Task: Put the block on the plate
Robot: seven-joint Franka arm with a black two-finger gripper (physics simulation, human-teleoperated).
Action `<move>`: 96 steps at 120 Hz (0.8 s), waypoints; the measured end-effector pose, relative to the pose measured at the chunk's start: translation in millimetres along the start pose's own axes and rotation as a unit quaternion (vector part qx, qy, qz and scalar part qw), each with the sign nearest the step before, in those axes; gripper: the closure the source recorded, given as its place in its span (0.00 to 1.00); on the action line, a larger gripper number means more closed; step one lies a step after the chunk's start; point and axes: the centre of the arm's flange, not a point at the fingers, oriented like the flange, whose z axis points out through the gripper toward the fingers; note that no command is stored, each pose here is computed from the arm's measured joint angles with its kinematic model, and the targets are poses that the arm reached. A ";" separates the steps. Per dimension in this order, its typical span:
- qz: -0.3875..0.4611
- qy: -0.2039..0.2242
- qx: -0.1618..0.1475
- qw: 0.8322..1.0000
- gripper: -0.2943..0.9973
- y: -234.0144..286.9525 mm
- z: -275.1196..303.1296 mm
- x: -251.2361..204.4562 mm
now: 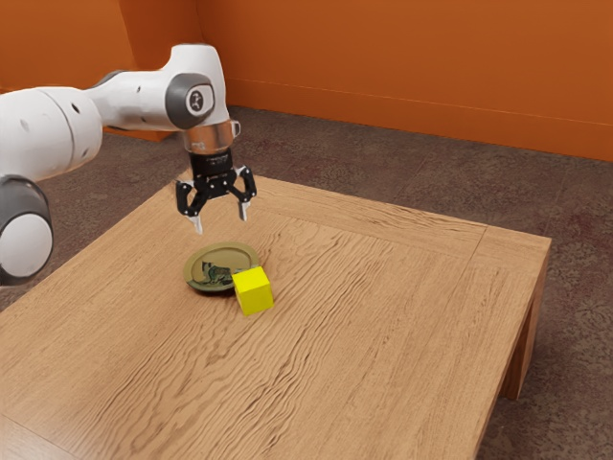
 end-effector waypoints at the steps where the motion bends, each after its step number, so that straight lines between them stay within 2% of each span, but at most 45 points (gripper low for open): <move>1: -0.001 0.000 0.000 1.000 0.23 0.6 0.8 -0.1; 28: -0.022 0.005 0.000 1.000 0.23 19.8 23.1 -7.5; 66: -0.079 0.027 -0.042 0.996 0.23 41.3 23.9 -21.8; 96: -0.058 0.030 -0.042 0.997 0.23 66.6 56.1 -37.6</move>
